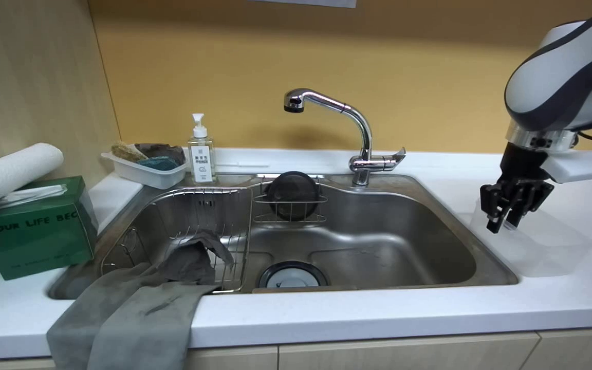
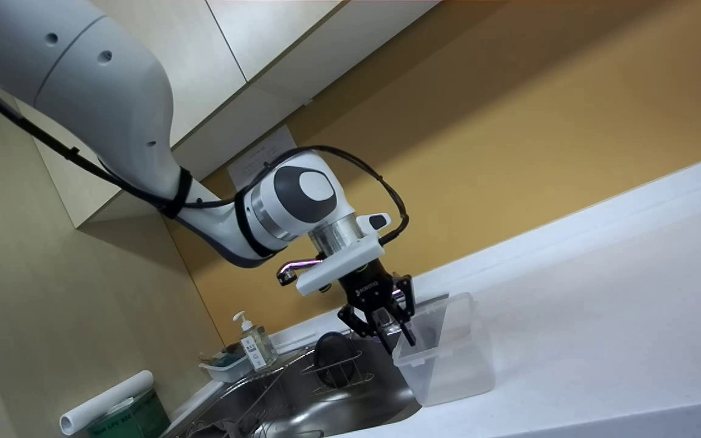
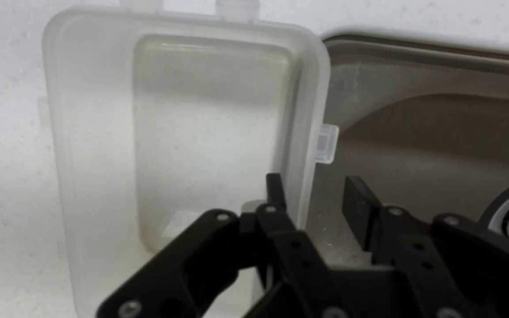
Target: Put the bowl in the sink
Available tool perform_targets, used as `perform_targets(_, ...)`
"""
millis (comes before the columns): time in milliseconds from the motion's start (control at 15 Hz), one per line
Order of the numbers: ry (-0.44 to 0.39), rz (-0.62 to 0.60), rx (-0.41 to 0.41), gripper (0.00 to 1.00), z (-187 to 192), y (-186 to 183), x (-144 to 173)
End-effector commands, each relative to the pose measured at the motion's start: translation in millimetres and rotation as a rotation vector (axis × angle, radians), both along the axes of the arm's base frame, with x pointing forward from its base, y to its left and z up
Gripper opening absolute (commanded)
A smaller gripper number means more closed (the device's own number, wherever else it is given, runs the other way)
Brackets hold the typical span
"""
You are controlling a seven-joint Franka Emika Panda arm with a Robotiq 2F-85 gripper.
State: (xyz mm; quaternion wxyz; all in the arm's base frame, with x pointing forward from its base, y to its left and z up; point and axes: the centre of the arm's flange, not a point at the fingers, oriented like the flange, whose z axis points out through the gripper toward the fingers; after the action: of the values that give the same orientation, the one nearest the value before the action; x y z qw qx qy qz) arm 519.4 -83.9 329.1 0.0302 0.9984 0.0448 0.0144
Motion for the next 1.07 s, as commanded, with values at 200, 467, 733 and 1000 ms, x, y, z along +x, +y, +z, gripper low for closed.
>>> perform_targets(200,-0.026,-0.029,0.027,0.00,13.5,8.5,8.9)
perform_targets(467,-0.050,0.033,-0.014,0.01,31.7,34.1,6.4)
perform_targets(733,-0.063,0.134,-0.081,0.01,58.9,82.7,-1.6)
perform_targets(1000,-0.027,0.265,-0.153,0.01,71.0,143.7,-16.3)
